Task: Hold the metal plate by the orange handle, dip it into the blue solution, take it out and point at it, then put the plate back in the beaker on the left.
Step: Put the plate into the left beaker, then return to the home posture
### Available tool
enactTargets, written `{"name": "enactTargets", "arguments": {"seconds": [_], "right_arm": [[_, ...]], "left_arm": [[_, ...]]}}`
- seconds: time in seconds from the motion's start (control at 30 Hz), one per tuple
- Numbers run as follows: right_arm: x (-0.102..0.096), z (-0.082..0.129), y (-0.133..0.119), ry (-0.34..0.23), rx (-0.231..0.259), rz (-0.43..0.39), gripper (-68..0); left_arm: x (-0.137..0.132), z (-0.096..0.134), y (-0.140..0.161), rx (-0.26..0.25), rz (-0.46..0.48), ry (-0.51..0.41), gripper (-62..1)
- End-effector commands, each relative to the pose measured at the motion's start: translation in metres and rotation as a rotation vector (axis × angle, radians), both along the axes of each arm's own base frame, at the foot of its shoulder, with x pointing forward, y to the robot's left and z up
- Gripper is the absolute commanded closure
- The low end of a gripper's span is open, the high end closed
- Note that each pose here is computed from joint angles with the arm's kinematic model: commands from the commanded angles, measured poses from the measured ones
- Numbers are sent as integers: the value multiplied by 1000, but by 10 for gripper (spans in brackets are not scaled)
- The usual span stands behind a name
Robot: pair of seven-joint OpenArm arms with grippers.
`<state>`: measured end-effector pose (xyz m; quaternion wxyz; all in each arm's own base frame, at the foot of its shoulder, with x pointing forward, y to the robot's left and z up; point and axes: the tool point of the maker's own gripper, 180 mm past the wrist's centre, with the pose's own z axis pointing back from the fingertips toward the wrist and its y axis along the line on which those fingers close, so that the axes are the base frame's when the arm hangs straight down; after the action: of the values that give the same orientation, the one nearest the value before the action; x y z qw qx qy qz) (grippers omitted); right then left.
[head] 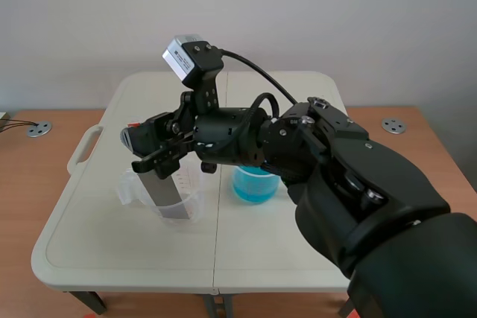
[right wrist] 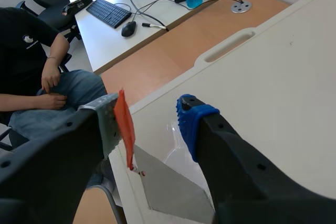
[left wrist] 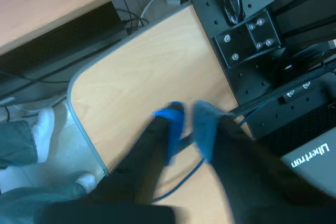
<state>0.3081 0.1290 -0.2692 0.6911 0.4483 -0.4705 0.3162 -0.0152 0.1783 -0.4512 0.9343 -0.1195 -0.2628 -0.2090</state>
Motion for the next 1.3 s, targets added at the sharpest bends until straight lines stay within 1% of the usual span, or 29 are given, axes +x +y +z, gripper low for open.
{"name": "enactTargets", "arguments": {"seconds": [0.0,0.03,0.07,0.17,0.3,0.4,0.63,0.73,0.83,0.97,1.1,1.17,1.27], "right_arm": [[12,22,-2,-51,40,-11,-293],[14,23,-4,-54,39,-15,-307],[16,23,-5,-57,40,-19,-319],[27,27,-12,-63,38,-58,-354],[40,33,-20,-72,38,-108,-385],[48,35,-28,-75,33,-139,-392],[56,37,-38,-90,27,-160,-406],[56,38,-38,-91,29,-161,-455],[56,38,-38,-91,30,-161,-474],[56,40,-38,-95,39,-163,-480],[56,47,-38,-95,76,-166,-548],[56,51,-38,-97,91,-167,-582],[56,56,-41,-108,92,-165,-644]], "left_arm": [[-2,3,-1,-10,4,-1,-482],[-2,3,-1,-9,4,-1,-618],[-2,2,-1,-7,3,1,-623],[-3,1,0,0,2,15,-623],[-7,-2,1,11,-2,37,-623],[-7,-2,2,12,-2,39,-623],[-8,-2,2,14,-2,42,-623],[-4,0,0,-4,11,22,-623],[7,4,-2,-14,6,-18,-623],[19,5,-1,-5,-3,-40,-623],[34,9,-3,-11,-6,-83,-623],[49,14,-4,-10,-22,-122,-623],[75,31,-6,-11,-56,-201,-623]]}}
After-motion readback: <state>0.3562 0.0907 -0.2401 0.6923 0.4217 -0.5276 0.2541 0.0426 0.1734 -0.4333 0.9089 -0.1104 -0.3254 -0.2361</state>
